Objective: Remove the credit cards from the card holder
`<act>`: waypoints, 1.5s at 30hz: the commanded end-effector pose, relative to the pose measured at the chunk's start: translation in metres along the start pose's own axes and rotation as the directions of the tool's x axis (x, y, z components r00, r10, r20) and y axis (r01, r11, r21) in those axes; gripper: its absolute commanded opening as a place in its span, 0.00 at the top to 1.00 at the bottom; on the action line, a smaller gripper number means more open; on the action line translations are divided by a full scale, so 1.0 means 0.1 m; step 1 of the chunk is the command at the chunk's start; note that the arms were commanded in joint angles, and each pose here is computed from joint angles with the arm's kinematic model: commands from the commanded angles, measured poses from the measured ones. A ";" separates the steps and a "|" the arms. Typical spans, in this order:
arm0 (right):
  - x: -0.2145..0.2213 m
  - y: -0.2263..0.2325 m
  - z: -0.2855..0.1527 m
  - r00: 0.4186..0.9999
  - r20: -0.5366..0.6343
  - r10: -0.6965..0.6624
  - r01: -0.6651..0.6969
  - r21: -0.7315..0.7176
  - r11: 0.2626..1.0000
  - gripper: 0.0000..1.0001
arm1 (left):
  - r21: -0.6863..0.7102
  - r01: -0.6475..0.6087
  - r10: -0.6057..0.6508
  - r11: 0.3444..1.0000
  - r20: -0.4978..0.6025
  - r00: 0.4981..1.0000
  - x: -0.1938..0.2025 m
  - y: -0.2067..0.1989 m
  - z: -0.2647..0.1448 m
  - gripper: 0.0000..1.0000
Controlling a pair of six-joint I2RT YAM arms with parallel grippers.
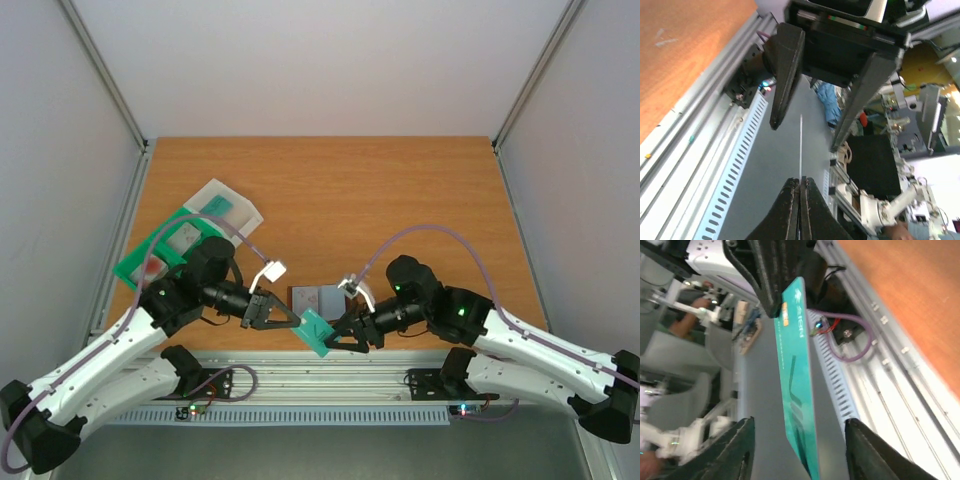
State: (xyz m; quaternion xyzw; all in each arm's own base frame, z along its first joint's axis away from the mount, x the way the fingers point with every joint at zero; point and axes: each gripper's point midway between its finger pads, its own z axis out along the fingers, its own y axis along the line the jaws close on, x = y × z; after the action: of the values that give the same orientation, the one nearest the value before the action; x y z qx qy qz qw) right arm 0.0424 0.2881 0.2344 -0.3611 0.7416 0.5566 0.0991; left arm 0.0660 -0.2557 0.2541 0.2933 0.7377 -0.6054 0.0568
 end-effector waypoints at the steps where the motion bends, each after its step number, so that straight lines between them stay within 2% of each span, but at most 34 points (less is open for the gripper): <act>1: -0.12 -0.09 -0.17 0.995 0.100 -0.004 -0.010 0.138 0.990 0.40 | -0.078 -0.049 0.058 0.996 0.122 0.991 -0.22 0.02 -0.06 1.00; 3: -0.13 -0.12 -0.25 0.990 0.143 0.000 -0.024 0.169 0.985 0.30 | -0.132 -0.032 0.057 0.991 0.188 0.981 -0.31 0.08 -0.11 1.00; 6: -0.13 -0.13 -0.34 0.981 0.192 -0.001 -0.037 0.196 0.980 0.05 | -0.282 0.046 0.045 0.958 0.308 0.950 -0.49 0.30 -0.25 1.00; 7: -0.14 -0.13 -0.37 0.979 0.206 -0.004 -0.038 0.201 0.979 0.02 | -0.318 0.066 0.049 0.946 0.340 0.939 -0.54 0.35 -0.30 1.00; 13: -0.14 -0.06 -0.46 0.972 0.233 -0.024 -0.024 0.200 0.980 0.02 | -0.539 0.191 0.120 0.820 0.489 0.864 -0.79 0.65 -0.69 1.00; 19: -0.14 -0.08 -0.54 0.959 0.280 -0.031 -0.032 0.215 0.976 0.02 | -0.676 0.357 0.273 0.644 0.639 0.719 -0.97 0.94 -1.27 0.99; 23: -0.14 -0.04 -0.61 0.952 0.303 -0.041 -0.026 0.215 0.976 0.02 | -0.675 0.468 0.322 0.571 0.708 0.629 -1.04 1.09 -1.61 1.00; 28: -0.11 -0.12 -0.58 0.953 0.303 -0.006 -0.066 0.227 0.972 0.01 | -0.626 0.589 0.357 0.511 0.778 0.516 -1.10 1.31 -1.95 1.00; 31: -0.11 -0.25 -0.58 0.948 0.318 0.025 -0.115 0.267 0.957 0.02 | -0.605 0.641 0.379 0.472 0.796 0.472 -1.13 1.50 -2.11 0.99; 35: -0.11 -0.33 -0.64 0.939 0.343 0.029 -0.142 0.310 0.940 0.02 | -0.518 0.716 0.343 0.468 0.853 0.394 -1.15 1.76 -2.29 1.00; 41: -0.06 -0.42 -0.65 0.939 0.339 0.049 -0.172 0.342 0.924 0.02 | -0.387 0.824 0.320 0.414 0.909 0.267 -1.17 2.13 -2.59 1.00; 45: -0.03 -0.44 -0.61 0.942 0.331 0.059 -0.175 0.333 0.927 0.02 | -0.376 0.840 0.356 0.391 0.904 0.238 -1.27 2.21 -2.74 1.00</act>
State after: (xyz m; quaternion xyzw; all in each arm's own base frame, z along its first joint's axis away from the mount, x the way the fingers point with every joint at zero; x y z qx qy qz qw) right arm 0.0881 0.2306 0.2327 -0.2065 0.8190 0.4732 0.2505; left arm 0.3311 -0.0383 0.1661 -0.3283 0.8210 -0.1557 0.4404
